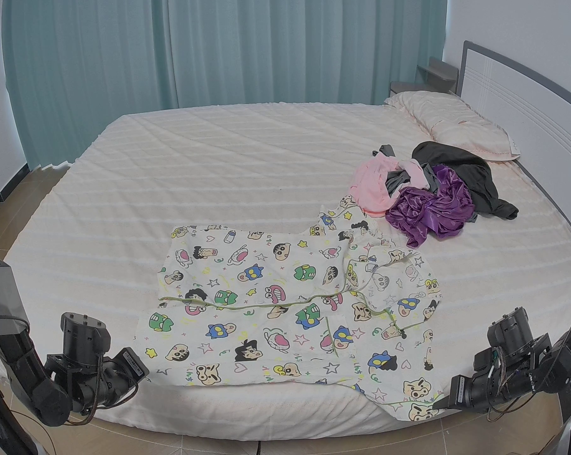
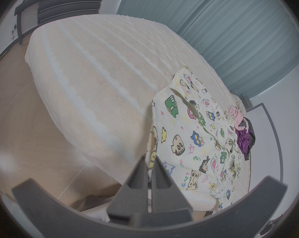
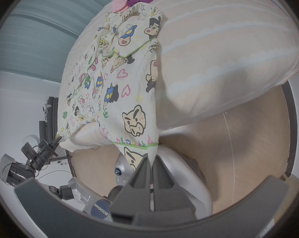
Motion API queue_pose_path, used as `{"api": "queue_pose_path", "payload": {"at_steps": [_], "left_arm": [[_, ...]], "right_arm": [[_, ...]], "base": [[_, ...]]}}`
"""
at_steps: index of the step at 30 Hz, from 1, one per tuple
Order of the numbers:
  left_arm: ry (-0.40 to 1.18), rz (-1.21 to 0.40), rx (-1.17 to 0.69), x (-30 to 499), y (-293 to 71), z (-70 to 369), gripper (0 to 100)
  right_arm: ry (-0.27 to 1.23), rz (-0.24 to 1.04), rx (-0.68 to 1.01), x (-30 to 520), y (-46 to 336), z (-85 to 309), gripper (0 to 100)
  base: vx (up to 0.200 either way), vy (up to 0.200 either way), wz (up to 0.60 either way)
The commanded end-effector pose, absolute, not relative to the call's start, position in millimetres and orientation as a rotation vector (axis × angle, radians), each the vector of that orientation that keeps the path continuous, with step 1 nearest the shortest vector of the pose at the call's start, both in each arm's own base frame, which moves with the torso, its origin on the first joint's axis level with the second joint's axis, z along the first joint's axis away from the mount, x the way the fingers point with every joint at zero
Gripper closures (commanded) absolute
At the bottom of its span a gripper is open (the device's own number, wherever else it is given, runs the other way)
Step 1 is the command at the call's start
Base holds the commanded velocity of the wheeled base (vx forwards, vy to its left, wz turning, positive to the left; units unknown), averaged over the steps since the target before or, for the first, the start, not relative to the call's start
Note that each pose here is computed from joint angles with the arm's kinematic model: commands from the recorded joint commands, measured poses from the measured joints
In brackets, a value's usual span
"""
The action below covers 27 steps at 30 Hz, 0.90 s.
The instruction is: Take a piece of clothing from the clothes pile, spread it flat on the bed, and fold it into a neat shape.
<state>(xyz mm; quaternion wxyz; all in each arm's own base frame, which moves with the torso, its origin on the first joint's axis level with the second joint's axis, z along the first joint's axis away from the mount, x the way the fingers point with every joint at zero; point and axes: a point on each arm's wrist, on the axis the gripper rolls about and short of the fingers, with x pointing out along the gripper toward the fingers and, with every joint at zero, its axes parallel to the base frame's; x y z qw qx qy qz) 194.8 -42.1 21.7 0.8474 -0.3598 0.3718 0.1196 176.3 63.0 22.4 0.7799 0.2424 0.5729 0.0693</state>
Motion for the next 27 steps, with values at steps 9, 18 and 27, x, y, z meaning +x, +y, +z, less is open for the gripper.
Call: {"api": "queue_pose_path", "payload": {"at_steps": [9, 18, 27], "left_arm": [[0.864, 0.271, -0.683, 184, -40, 9, 100], [0.883, 0.28, -0.676, 179, -39, 7, 100], [0.926, 0.313, -0.64, 170, -39, 4, 100]], "right_arm": [[1.271, 0.162, 0.481, 159, 58, 20, 100], [1.295, 0.175, 0.445, 149, 56, 17, 100], [1.337, 0.193, 0.399, 134, 53, 14, 100]], "base": [[0.0, 0.0, 0.0], [0.0, 0.0, 0.0], [0.0, 0.0, 0.0]]}}
